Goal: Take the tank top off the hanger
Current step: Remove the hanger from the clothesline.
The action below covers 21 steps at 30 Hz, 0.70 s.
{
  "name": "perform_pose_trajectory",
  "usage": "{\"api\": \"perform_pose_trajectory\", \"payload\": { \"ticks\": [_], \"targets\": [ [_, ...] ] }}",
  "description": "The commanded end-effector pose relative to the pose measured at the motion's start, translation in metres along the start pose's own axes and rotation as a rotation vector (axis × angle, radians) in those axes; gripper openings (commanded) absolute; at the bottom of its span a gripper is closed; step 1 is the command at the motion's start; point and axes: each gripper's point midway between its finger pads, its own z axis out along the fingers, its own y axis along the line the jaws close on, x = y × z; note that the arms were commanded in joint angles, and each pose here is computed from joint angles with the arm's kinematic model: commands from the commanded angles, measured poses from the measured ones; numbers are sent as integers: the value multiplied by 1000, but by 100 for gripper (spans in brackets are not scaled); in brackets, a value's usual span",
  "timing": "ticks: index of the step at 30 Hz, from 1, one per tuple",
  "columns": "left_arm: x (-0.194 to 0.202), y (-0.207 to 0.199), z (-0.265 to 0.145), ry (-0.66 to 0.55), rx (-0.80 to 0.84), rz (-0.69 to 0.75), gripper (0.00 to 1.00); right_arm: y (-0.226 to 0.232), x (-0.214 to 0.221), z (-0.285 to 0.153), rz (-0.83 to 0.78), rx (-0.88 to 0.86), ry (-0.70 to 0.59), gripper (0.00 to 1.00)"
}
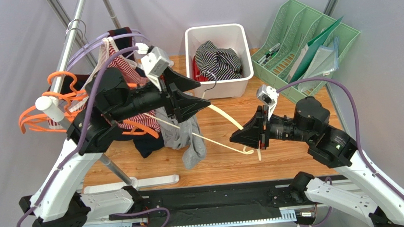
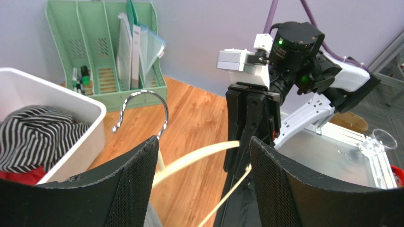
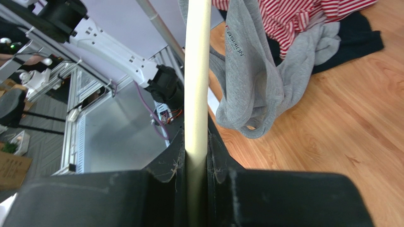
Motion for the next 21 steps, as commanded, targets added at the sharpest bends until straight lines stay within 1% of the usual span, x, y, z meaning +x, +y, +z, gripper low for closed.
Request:
{"api": "perform_pose_trajectory", "payload": {
  "ticks": [1,4,8,10,14,19,20,21],
  "targets": [
    [-50,-18,-34,-162,-18,67,72,2,-39,-16,-48,68,-170,0],
    [-41,-15,-39,-134,-44,70,71,-4,-50,-28,-57,145,-221,0],
    [-13,7,-29,-47,-120,49,72,10,-67,-47,-87,138,-305,0],
    [-3,13,-23,-7,-133,37,74,14,-70,-51,-96,131,-314,0],
    [20,25,2,74,-124,8,75,18,-75,-55,-98,129,-326,0],
    [36,36,21,127,-126,-19,75,21,-73,-55,-97,114,-320,0],
    [39,37,24,134,-121,-23,74,21,-73,-55,-98,116,-318,0],
    [38,36,25,130,-115,-23,68,20,-72,-55,-98,120,-316,0]
  ]
}}
